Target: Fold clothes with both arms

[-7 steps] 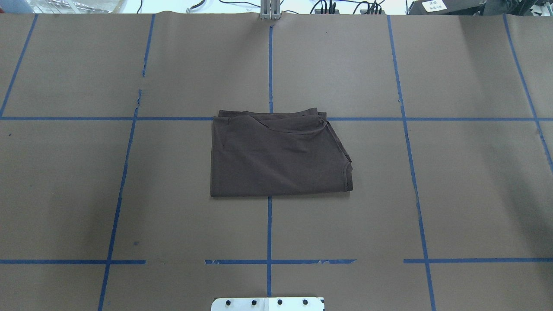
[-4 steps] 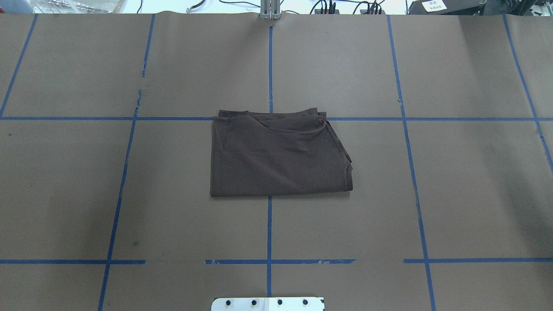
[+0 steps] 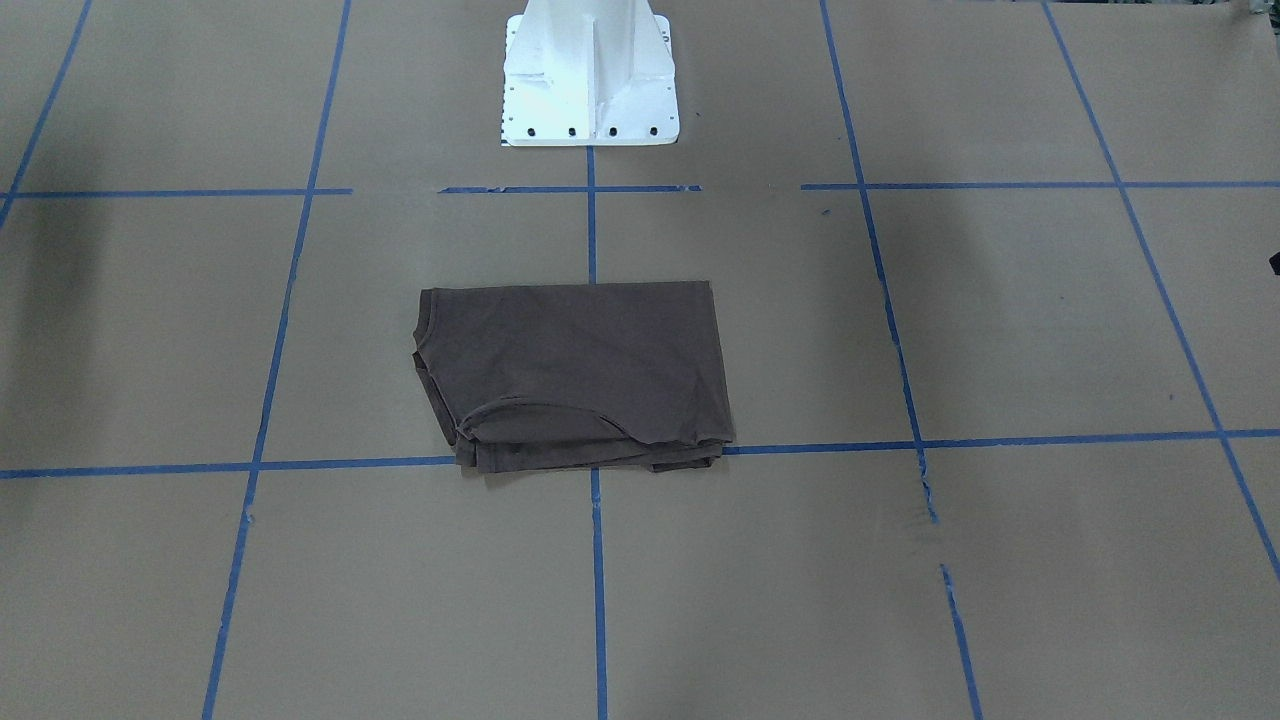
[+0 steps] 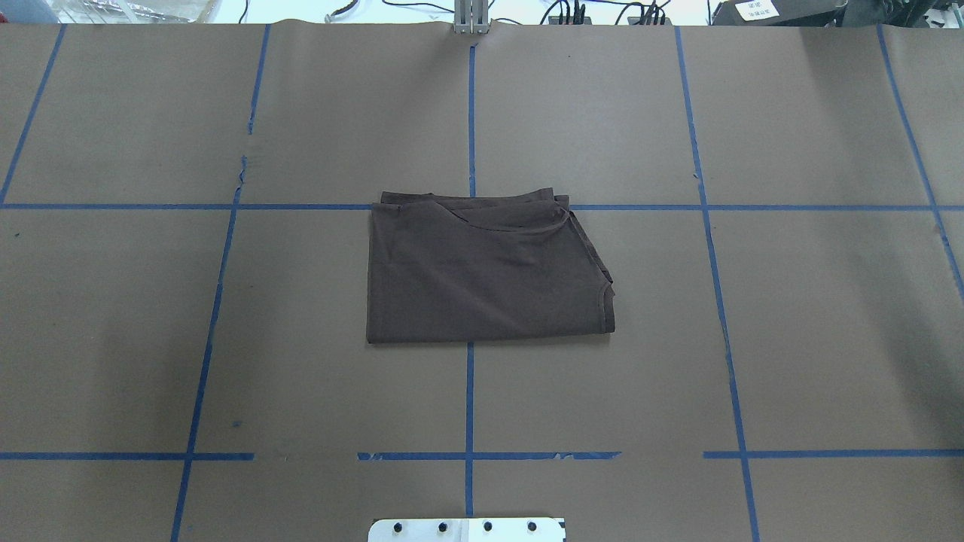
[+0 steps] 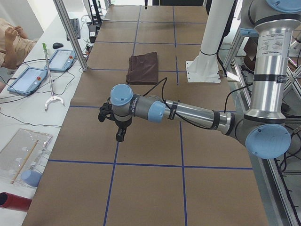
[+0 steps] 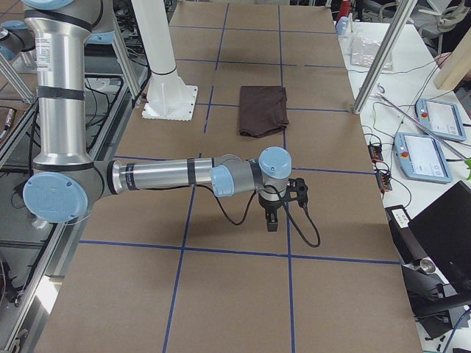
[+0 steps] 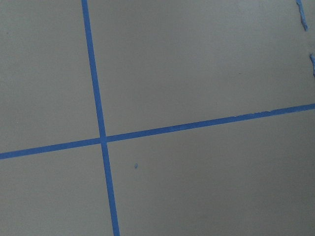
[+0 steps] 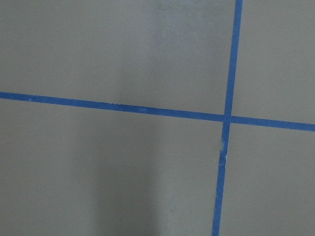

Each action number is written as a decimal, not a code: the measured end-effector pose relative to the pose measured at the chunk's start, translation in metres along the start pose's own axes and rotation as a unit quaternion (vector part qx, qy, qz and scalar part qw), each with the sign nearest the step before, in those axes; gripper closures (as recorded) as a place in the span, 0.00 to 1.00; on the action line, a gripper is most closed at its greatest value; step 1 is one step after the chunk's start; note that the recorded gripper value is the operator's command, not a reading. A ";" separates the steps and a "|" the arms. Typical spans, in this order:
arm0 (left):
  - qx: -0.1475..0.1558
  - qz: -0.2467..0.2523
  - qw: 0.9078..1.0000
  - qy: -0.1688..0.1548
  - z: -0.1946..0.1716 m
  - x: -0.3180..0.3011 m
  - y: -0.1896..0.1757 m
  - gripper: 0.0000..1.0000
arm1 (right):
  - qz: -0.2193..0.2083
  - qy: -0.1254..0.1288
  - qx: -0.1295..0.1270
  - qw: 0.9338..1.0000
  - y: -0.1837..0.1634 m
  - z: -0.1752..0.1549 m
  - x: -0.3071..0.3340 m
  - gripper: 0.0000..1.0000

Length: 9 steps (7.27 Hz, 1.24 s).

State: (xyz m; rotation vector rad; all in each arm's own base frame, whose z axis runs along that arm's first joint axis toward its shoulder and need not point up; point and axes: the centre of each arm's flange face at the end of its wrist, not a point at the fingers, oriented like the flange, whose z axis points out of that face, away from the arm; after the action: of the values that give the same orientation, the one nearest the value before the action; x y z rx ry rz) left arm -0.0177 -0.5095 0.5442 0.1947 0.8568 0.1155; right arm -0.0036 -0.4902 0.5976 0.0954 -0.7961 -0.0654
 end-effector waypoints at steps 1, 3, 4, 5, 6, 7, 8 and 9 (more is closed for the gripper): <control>0.000 0.004 1.000 0.001 0.001 0.004 -0.002 0.00 | 0.000 -0.002 -0.001 1.000 0.002 0.000 0.000 0.00; -0.001 0.013 1.000 0.003 0.001 0.012 -0.005 0.00 | 0.000 -0.013 -0.001 1.000 0.008 -0.002 -0.002 0.00; 0.001 0.017 1.000 0.004 0.000 0.016 -0.005 0.00 | 0.000 -0.016 -0.001 1.000 0.014 -0.005 -0.004 0.00; 0.003 0.019 1.000 0.005 -0.002 0.020 -0.006 0.00 | 0.000 -0.018 -0.001 1.000 0.019 -0.006 -0.005 0.00; 0.002 0.019 1.000 0.004 -0.002 0.020 -0.005 0.00 | 0.001 -0.019 -0.002 1.000 0.023 -0.006 -0.004 0.00; 0.001 0.020 1.000 0.004 -0.001 0.021 -0.004 0.00 | 0.002 -0.019 -0.003 1.000 0.025 -0.006 -0.004 0.00; 0.000 0.022 1.000 0.003 0.000 0.023 -0.005 0.00 | 0.002 -0.020 -0.003 1.000 0.026 -0.005 -0.003 0.00; 0.001 0.025 1.000 0.003 -0.001 0.026 -0.006 0.00 | 0.002 -0.023 -0.005 1.000 0.026 -0.004 -0.003 0.00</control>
State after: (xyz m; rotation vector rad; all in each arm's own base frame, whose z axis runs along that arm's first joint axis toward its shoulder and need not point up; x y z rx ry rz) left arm -0.0011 -0.5100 0.5228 0.2180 0.8585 0.1624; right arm -0.0019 -0.4637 0.5953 0.0830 -0.8425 -0.0672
